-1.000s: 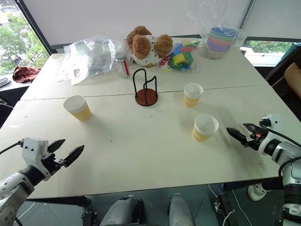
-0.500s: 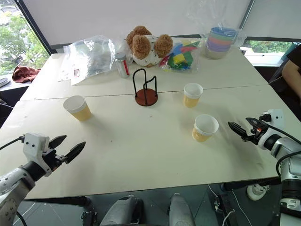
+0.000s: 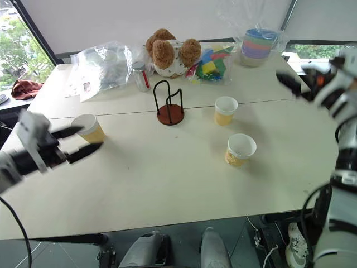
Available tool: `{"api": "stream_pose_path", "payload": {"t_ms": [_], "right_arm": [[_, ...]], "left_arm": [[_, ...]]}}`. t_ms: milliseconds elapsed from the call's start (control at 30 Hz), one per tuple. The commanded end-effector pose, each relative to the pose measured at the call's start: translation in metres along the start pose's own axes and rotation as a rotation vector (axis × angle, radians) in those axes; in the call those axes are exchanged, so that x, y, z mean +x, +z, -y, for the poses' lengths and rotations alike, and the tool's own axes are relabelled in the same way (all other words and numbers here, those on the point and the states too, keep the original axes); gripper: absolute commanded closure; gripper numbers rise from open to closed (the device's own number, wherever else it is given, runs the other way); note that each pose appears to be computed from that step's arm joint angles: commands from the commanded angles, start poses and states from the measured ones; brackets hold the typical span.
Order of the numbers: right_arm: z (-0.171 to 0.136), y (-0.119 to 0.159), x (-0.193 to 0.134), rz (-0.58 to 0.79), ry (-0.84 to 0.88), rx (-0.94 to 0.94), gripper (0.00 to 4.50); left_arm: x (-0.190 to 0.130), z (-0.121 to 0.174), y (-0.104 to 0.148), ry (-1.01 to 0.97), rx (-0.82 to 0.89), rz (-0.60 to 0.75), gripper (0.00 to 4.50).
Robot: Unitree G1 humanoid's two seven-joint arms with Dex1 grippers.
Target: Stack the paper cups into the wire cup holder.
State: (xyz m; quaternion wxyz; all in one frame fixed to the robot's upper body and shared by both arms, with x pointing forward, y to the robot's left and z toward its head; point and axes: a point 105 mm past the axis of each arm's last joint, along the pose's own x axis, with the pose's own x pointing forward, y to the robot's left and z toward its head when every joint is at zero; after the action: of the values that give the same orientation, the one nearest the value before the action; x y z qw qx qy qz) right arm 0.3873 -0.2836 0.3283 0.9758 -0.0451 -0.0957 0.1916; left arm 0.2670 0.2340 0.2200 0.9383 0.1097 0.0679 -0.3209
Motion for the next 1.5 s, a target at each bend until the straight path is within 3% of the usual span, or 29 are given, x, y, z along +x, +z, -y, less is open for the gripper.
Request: {"api": "stream_pose_path", "payload": {"t_ms": [33,167,367,533,700,1033,1133,1367,1500], "right_arm": [[-0.072,0.011,0.028,-0.046,0.234,0.044,0.06],[-0.157,-0.003,0.024,-0.163,0.528,0.141,0.06],[-0.218,-0.051,0.023,-0.305,0.620,0.253,0.06],[-0.238,-0.081,0.047,-0.345,0.533,0.275,0.06],[-0.250,-0.090,0.069,-0.352,0.495,0.270,0.06],[-0.267,-0.104,0.120,-0.309,0.413,0.141,0.06],[-0.272,-0.107,0.131,-0.304,0.392,0.106,0.93],[-0.277,-0.110,0.138,-0.284,0.395,0.044,4.47],[-0.284,-0.104,0.136,-0.237,0.477,-0.050,4.47]], "left_arm": [[-0.015,-0.013,0.013,-0.027,0.017,-0.034,0.00],[-0.031,-0.020,0.027,-0.033,0.002,-0.027,0.00],[-0.038,-0.005,0.015,-0.061,-0.065,-0.036,0.00],[-0.037,0.004,0.004,-0.019,-0.088,0.002,0.00],[-0.036,0.012,-0.010,0.027,-0.112,0.026,0.00],[-0.027,0.013,-0.011,0.085,-0.125,0.100,0.00],[-0.026,0.013,-0.013,0.085,-0.153,0.114,0.00],[-0.022,0.015,-0.018,0.079,-0.170,0.113,0.00],[-0.019,0.016,-0.017,0.067,-0.170,0.118,0.00]]}}
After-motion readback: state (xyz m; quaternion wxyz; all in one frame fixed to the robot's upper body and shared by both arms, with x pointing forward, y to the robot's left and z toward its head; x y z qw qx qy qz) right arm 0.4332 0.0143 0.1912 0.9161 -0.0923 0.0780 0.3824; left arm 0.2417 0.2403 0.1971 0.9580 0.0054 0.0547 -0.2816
